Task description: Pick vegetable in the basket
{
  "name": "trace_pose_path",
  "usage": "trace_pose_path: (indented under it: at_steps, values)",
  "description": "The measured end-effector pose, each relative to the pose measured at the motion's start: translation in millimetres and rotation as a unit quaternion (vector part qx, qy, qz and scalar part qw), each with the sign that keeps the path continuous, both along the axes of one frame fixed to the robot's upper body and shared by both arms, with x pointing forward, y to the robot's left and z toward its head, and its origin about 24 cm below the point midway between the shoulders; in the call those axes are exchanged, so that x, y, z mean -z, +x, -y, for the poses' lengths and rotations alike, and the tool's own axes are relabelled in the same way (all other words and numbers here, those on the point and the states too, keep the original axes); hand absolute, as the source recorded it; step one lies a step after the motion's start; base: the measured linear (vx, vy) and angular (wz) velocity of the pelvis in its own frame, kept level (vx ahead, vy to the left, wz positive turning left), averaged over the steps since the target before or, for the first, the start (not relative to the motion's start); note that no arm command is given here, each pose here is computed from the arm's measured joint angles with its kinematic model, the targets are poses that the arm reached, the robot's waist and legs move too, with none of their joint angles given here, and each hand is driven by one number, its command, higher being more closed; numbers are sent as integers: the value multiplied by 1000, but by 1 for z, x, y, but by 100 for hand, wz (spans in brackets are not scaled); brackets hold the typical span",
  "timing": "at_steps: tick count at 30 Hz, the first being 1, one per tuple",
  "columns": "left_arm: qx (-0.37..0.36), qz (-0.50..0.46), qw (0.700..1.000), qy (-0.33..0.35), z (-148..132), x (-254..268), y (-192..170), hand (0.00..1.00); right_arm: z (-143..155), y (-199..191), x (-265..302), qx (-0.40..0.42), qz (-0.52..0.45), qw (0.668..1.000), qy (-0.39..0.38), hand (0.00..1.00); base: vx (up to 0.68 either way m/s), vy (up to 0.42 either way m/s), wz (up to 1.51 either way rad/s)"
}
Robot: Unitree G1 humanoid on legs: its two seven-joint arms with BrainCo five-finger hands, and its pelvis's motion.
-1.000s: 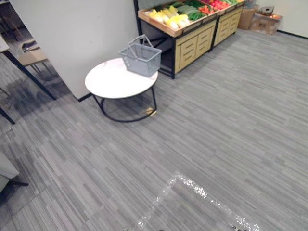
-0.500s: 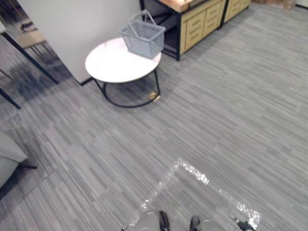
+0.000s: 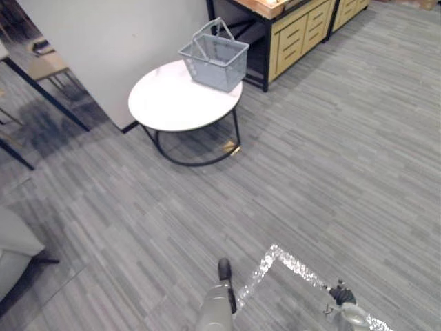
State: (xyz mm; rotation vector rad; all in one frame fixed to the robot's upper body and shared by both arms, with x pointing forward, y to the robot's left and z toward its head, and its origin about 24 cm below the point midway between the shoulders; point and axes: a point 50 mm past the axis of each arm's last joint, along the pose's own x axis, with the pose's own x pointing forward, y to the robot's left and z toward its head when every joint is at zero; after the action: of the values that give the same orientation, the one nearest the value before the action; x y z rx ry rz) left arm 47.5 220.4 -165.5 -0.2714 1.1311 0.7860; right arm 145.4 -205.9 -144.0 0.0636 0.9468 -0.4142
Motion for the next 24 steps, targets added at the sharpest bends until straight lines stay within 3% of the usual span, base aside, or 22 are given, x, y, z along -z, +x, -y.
trace_pose_path:
  at_steps: [8, 12, 18, 24]
  values:
    - [57, 0, 998, 25, -11, -4, 7, 0, 11, -37, 11, 31, -52, 998, -2, 0, 440, 277, -29]
    - [86, 43, 994, 46, -16, -13, 31, 0, 15, -53, 15, 32, -72, 997, -7, 0, 360, 50, -11]
    - [80, 102, 990, 52, -11, -23, 66, 0, 23, -57, 13, 71, -68, 995, -8, 0, 295, -182, 22]
    - [56, 109, 992, 9, 29, -18, 75, 0, 31, -46, 5, 102, -26, 994, -16, 0, 460, -342, 21]
